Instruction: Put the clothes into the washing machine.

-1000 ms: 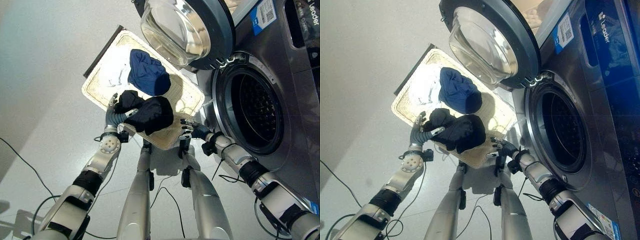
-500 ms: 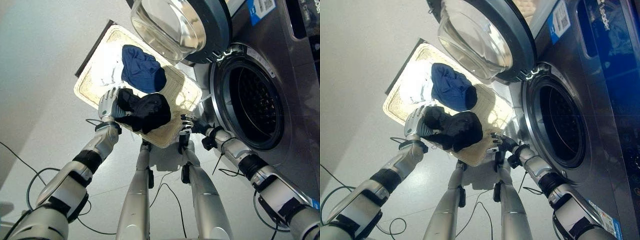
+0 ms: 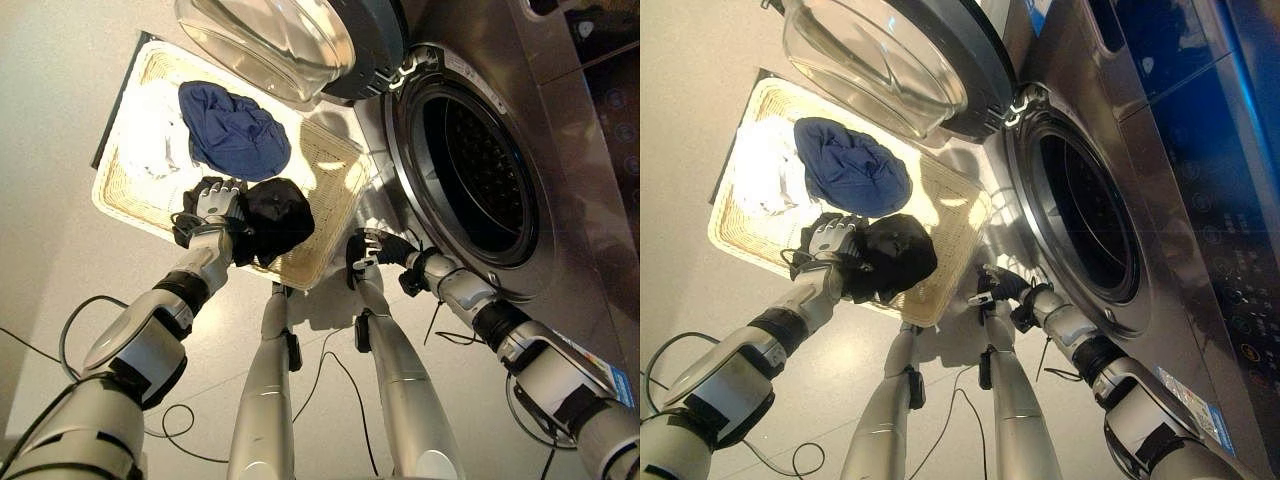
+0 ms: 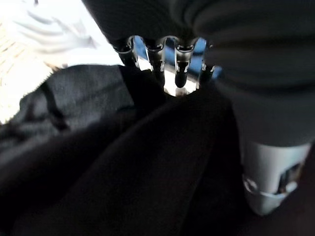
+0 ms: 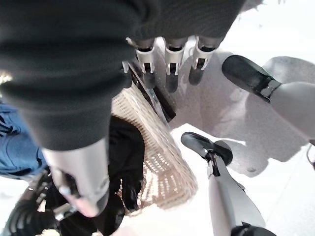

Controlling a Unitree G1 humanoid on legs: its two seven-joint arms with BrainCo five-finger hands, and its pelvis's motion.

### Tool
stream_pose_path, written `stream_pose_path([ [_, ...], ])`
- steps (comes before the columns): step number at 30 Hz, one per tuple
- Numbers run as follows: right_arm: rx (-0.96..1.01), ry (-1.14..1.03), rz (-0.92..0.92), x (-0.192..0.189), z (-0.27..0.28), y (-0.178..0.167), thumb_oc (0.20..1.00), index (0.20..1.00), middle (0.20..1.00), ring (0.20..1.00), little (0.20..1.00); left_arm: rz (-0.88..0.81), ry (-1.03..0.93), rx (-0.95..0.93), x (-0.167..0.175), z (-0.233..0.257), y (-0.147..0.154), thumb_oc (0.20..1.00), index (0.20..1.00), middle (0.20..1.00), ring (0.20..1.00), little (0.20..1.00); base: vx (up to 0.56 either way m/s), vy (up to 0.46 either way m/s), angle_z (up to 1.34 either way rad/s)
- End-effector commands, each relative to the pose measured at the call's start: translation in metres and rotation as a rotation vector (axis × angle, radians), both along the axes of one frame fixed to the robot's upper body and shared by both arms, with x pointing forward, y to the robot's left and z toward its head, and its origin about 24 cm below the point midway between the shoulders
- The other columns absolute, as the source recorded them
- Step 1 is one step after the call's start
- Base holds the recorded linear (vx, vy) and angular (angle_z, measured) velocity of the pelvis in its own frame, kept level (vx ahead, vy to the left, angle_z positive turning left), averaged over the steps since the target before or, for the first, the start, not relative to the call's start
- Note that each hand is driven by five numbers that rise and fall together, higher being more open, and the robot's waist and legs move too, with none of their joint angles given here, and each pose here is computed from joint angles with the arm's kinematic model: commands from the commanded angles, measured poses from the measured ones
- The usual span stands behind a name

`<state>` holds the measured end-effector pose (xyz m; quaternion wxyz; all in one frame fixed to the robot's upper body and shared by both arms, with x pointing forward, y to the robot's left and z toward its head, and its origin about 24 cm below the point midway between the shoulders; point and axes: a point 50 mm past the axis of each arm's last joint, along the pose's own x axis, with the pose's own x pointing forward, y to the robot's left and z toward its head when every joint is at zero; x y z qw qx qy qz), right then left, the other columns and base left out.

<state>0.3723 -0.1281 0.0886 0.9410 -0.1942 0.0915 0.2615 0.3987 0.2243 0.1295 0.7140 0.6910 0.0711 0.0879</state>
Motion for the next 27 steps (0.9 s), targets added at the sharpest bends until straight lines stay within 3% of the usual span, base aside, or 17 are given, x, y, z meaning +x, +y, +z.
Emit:
stream_pose_path([
  [1, 0.063, 0.001, 0.017, -0.005, -0.001, 0.008, 1.000, 1.000, 1.000, 1.000, 1.000, 0.070, 0.161, -0.015, 0.000, -0.009, 0.006, 0.934, 0.934, 0.934, 0.934, 0.934, 0.03, -0.016, -0.04],
  [4, 0.069, -0.003, 0.016, -0.005, -0.001, 0.010, 1.000, 1.000, 1.000, 1.000, 1.000, 0.085, 0.267, -0.023, -0.001, -0.014, 0.005, 0.906, 0.906, 0.906, 0.906, 0.906, 0.01, -0.007, -0.03],
  [5, 0.075, -0.003, 0.015, -0.004, 0.000, 0.011, 1.000, 1.000, 1.000, 1.000, 1.000, 0.084, 0.331, -0.033, -0.001, -0.018, 0.003, 0.793, 0.793, 0.793, 0.793, 0.793, 0.00, 0.000, 0.00],
  [6, 0.078, -0.003, 0.015, -0.004, 0.000, 0.011, 1.000, 1.000, 1.000, 1.000, 1.000, 0.087, 0.390, -0.036, -0.002, -0.022, 0.001, 0.576, 0.576, 0.576, 0.576, 0.576, 0.03, -0.016, -0.01],
  [7, 0.081, -0.004, 0.016, -0.004, 0.001, 0.014, 1.000, 1.000, 1.000, 1.000, 1.000, 0.084, 0.478, -0.035, -0.003, -0.026, -0.002, 0.222, 0.222, 0.222, 0.222, 0.222, 0.00, 0.000, 0.00],
  [11, 0.098, -0.006, 0.018, -0.003, 0.003, 0.017, 1.000, 1.000, 1.000, 1.000, 1.000, 0.078, 0.649, 0.018, -0.006, -0.031, -0.007, 0.200, 0.200, 0.200, 0.200, 0.200, 0.00, 0.000, 0.00],
  [17, 0.111, -0.011, 0.014, -0.003, 0.003, 0.017, 1.000, 1.000, 1.000, 1.000, 1.000, 0.035, 0.695, 0.057, -0.006, -0.032, -0.012, 0.200, 0.200, 0.200, 0.200, 0.200, 0.00, 0.000, 0.00],
  [22, 0.152, -0.012, -0.005, -0.001, 0.003, 0.018, 1.000, 1.000, 1.000, 1.000, 1.000, -0.037, 0.612, 0.047, -0.002, -0.031, -0.021, 0.200, 0.200, 0.200, 0.200, 0.200, 0.00, 0.000, 0.01],
  [27, 0.181, -0.019, -0.012, -0.002, 0.003, 0.018, 1.000, 1.000, 1.000, 1.000, 1.000, -0.099, 0.482, -0.102, 0.000, -0.027, -0.027, 0.200, 0.200, 0.200, 0.200, 0.200, -0.01, -0.010, 0.03],
])
